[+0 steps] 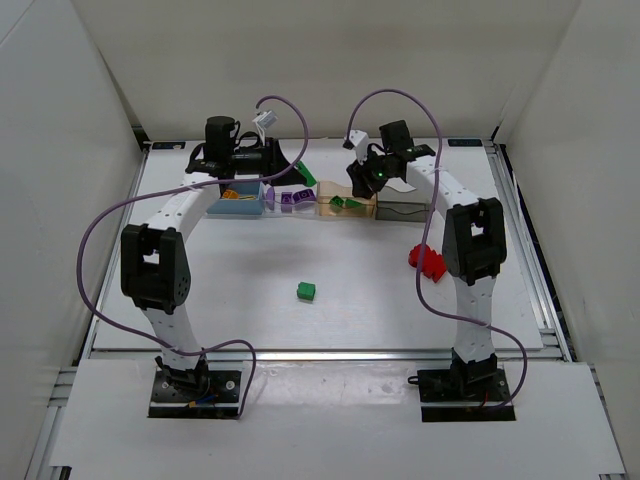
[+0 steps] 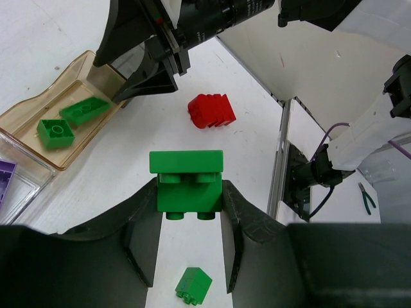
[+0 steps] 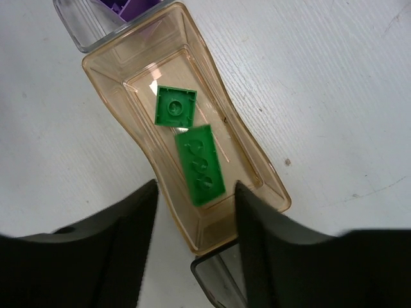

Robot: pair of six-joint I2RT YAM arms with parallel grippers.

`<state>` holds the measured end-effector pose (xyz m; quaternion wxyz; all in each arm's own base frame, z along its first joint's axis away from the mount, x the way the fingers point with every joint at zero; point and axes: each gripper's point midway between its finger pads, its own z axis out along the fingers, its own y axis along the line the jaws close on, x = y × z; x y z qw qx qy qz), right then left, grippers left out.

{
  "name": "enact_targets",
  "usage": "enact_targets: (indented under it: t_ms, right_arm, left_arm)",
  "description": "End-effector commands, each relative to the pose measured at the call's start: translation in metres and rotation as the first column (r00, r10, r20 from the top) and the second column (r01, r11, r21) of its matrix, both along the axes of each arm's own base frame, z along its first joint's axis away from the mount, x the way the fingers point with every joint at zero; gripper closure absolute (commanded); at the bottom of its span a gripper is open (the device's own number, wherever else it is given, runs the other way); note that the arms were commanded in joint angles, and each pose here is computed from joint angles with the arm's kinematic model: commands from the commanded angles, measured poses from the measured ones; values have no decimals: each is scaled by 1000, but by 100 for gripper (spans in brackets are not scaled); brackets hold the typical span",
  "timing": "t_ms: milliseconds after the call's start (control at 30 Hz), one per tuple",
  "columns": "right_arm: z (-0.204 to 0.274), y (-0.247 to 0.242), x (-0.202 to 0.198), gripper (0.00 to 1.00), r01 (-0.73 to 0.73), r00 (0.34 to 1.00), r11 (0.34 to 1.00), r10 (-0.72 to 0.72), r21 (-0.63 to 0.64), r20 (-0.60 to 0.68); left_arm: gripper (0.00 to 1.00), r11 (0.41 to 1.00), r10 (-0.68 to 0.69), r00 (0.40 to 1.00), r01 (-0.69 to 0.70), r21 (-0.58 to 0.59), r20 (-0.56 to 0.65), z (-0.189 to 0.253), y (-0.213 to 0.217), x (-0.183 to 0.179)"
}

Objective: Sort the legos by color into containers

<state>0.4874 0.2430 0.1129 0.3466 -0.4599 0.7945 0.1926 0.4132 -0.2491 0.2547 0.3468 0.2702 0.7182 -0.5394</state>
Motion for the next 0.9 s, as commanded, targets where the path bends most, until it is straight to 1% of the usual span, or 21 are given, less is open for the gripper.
enact_targets:
  t_ms: [0, 33, 67, 133, 200, 233, 300, 367, 400, 433, 467, 500, 533, 567, 600, 633, 667, 867]
  right_arm:
    - [6, 2, 5, 42, -10, 1000, 1000, 10, -7, 29]
    - [8, 2, 6, 32, -9, 999, 1000, 9, -6, 35]
    - [7, 1, 5, 28, -8, 999, 1000, 8, -8, 32]
    - [13, 1, 5, 27, -1, 999, 1000, 1, 1, 39]
    - [36, 6, 5, 28, -3, 998, 998, -1, 59, 60]
    - [47, 6, 4, 28, 28, 999, 994, -32, 102, 39]
    - [80, 13, -7, 28, -17, 1000, 971, 16, 238, 7]
    - [119, 8, -18, 28, -14, 998, 921, 37, 390, -52]
    - [141, 17, -43, 28, -51, 978, 848, 149, 527, -145]
    - [163, 19, -47, 27, -94, 973, 803, 198, 588, -115]
    - [173, 17, -54, 27, -102, 961, 769, 240, 632, -137]
    - [180, 19, -69, 27, -80, 929, 730, 302, 679, -215]
    - [188, 21, -74, 27, -107, 923, 710, 332, 696, -197]
    - [190, 24, -80, 27, -111, 911, 698, 356, 707, -209]
    - [191, 25, -89, 27, -97, 888, 685, 387, 722, -247]
    - [193, 26, -90, 27, -105, 887, 679, 395, 727, -240]
    - [196, 30, -97, 27, -102, 870, 670, 419, 735, -261]
    - [198, 45, -118, 27, -123, 829, 657, 480, 744, -286]
  left_arm:
    - [73, 1000, -7, 998, 8, -12, 67, 24, 2, -2]
    - [73, 1000, -7, 998, 8, -11, 64, 22, 2, -1]
    - [73, 1000, -6, 998, 6, -11, 65, 22, 2, -1]
    - [73, 1000, -10, 998, 11, -13, 66, 23, 2, -2]
    - [73, 1000, -23, 997, 25, -19, 68, 24, 1, -4]
    - [73, 999, -28, 997, 30, -23, 67, 24, 1, -5]
    - [73, 998, -53, 996, 56, -36, 68, 27, 0, -12]
    - [73, 996, -72, 995, 74, -42, 65, 25, -1, -18]
    - [73, 994, -92, 994, 95, -50, 60, 25, -1, -22]
    - [73, 992, -112, 992, 115, -57, 59, 24, -3, -25]
    - [73, 986, -148, 988, 151, -74, 47, 26, -3, -32]
    - [72, 981, -171, 984, 175, -85, 46, 25, -4, -34]
    - [72, 968, -225, 974, 226, -108, 24, 27, -7, -44]
    - [72, 960, -252, 968, 252, -118, 21, 28, -8, -48]
    - [71, 953, -275, 961, 275, -127, 14, 26, -10, -49]
    - [71, 941, -311, 950, 309, -140, 9, 28, -12, -55]
    - [71, 935, -326, 945, 325, -143, 11, 26, -14, -57]
    - [70, 909, -384, 922, 388, -150, 57, 35, -22, -62]
